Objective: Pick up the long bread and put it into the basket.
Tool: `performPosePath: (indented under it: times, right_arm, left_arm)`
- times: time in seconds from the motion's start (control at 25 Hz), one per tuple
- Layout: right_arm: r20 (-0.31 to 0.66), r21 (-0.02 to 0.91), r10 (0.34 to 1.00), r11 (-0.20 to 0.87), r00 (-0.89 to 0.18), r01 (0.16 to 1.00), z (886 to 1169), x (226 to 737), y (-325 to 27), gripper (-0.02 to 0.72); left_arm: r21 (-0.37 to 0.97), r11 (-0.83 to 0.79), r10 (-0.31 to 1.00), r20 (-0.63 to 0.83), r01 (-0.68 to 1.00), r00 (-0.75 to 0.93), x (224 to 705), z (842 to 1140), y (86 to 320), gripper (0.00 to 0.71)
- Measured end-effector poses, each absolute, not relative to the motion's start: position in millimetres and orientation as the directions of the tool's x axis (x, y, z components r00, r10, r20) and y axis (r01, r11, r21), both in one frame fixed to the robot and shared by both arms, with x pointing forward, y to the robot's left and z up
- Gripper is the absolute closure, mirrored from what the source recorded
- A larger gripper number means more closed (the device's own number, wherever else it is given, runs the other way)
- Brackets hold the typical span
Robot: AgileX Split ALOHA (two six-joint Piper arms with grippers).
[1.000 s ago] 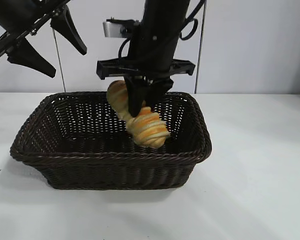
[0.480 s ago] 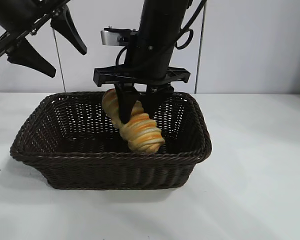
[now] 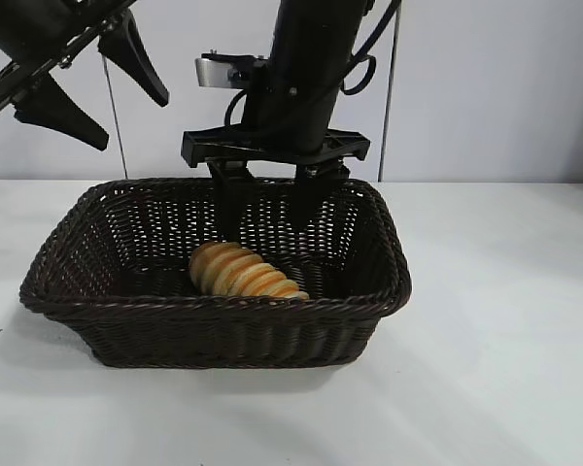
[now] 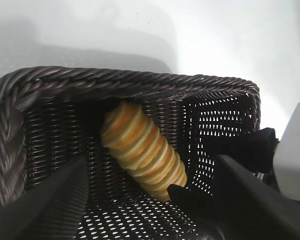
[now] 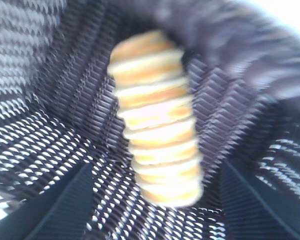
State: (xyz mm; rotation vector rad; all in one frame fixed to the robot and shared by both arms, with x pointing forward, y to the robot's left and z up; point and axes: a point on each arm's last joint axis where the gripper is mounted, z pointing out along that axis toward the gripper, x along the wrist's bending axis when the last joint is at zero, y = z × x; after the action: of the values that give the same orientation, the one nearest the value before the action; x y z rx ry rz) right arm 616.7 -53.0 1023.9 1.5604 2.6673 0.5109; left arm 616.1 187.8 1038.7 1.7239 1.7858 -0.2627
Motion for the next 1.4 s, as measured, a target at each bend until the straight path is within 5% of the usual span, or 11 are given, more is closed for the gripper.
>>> performPosePath:
  times: [0.32, 0.64, 1.4]
  right_arm:
    - [0.265, 0.339, 0.875, 0.308, -0.404, 0.889, 1068, 646, -118, 0.186]
    - [0.296, 0.35, 0.914, 0.166, -0.277, 0.922, 1076, 669, -178, 0.186]
    - [0.325, 0.349, 0.907, 0.148, -0.267, 0.925, 1077, 669, -180, 0.186]
  left_arm:
    - [0.287, 0.127, 0.826, -0.561, 0.95, 0.059, 617, 1039, 188, 0.202]
    - [0.288, 0.128, 0.826, -0.56, 0.949, 0.059, 617, 1039, 188, 0.202]
    - [0.291, 0.13, 0.826, -0.56, 0.948, 0.059, 617, 1039, 188, 0.202]
